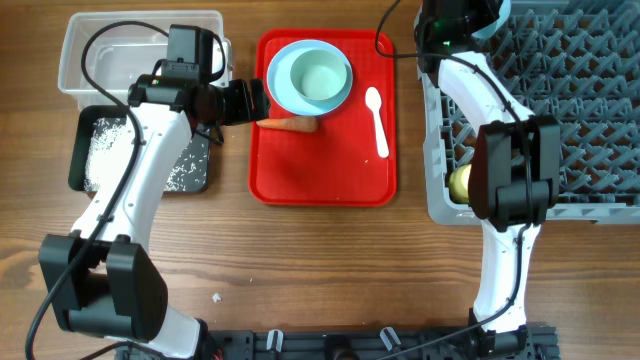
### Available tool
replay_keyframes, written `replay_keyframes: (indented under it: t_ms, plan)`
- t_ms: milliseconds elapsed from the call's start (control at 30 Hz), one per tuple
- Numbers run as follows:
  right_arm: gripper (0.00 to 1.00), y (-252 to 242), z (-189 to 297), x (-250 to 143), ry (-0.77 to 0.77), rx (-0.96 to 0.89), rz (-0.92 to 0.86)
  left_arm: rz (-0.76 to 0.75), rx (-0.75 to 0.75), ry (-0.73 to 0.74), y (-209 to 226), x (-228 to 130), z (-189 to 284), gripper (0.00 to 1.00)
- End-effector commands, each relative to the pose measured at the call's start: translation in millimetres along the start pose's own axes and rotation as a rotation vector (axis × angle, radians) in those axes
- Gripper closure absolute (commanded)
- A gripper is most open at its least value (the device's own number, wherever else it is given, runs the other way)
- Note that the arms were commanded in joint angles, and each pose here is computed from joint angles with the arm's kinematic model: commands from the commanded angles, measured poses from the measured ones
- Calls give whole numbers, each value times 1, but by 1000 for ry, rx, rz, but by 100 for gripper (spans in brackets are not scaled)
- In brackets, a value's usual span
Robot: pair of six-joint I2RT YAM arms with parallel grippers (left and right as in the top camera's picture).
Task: Sort waste into correct bins and load items into the dishwasher rack
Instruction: 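Carry the light blue bowl right and place it in the grey rack, then return the right gripper to the plate and grasp the mint bowl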
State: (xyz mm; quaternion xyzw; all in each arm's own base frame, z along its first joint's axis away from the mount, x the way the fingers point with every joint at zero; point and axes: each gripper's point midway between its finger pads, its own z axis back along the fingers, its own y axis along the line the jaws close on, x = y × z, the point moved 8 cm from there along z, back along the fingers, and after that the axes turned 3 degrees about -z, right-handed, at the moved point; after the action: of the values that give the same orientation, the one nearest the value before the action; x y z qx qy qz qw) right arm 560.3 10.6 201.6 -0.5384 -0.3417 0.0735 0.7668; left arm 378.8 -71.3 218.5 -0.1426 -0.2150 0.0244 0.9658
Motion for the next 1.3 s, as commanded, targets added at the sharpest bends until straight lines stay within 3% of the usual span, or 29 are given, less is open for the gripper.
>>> replay_keyframes:
  t_ms: [0,100,367,533,833,1067,1267]
  plan:
    - [94,15,2,-2,9,29,47,3,5,-2,2,1,-1,0]
    - [86,22,6,-7,27,60,88,3,5,-2,2,1,-1,0]
    - [47,34,13,-15,58,107,101,3,5,-2,2,1,-1,0]
    - [2,39,25,-7,31,115,95,3,5,-2,2,1,-1,0]
    - [0,38,56,14,-46,123,59,3,5,-2,2,1,-1,0]
    - [0,-25,83,44,-146,81,-165,3,5,-2,2,1,-1,0]
    - [0,-17,130,40,-129,230,-236,3,5,-2,2,1,-1,0]
